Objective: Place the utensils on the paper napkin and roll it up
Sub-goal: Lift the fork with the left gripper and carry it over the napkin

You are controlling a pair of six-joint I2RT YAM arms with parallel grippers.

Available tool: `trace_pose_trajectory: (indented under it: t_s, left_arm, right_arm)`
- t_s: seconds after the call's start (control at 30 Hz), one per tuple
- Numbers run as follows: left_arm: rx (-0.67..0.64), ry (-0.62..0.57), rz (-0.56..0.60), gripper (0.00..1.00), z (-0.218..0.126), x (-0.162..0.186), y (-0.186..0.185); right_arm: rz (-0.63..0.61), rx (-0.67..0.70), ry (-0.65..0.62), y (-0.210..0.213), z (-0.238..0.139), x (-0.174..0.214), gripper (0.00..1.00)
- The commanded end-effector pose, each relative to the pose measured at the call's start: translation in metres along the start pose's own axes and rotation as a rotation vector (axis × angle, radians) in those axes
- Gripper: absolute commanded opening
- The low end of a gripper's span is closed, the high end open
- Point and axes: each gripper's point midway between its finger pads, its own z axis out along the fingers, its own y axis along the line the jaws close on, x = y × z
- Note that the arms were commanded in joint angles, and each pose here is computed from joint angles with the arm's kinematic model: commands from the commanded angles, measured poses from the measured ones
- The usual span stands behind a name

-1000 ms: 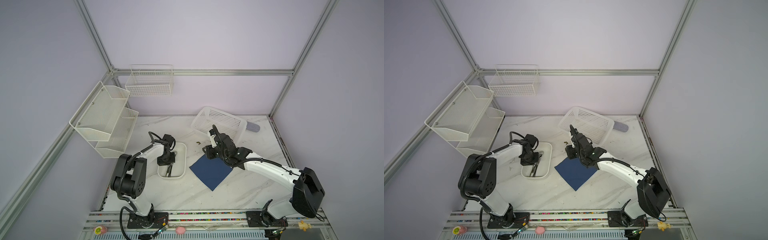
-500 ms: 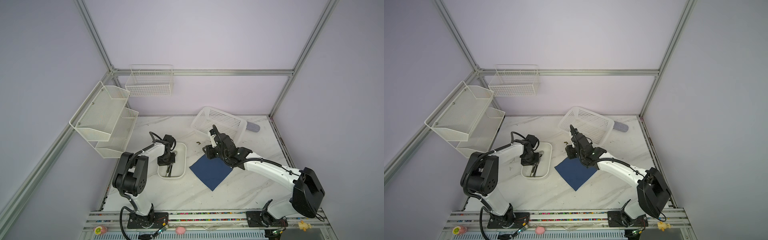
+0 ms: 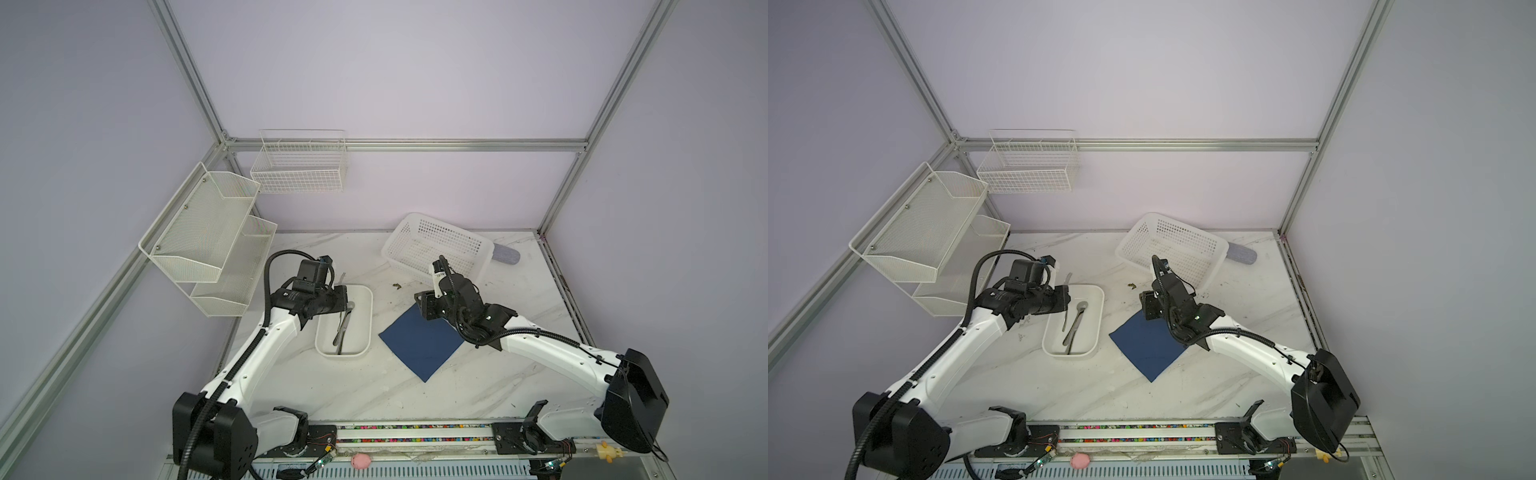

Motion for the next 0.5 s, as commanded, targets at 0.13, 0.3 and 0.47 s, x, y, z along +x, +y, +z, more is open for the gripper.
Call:
trace_pose_trajectory:
  t_s: [0.13,0.3,0.47]
  left_arm:
    - [0.582,0.004,0.020,0.00,-0.018,0.000,-0.093]
    - [0.706,0.037,-0.059,0.00,-0.006,0.004,-0.119]
    - [0.715,0.100,-0.148,0.00,0.018,0.015,-0.142]
  right_arm:
    - [0.052,0.010,-0.136,-0.007,-0.024,-0.024,0.45]
    - [0.093,-0.011,-0.121,-0.011,-0.030,-0.017,0.45]
    - [0.240,0.052,-0.127,-0.041,-0.042,-0.002,0.45]
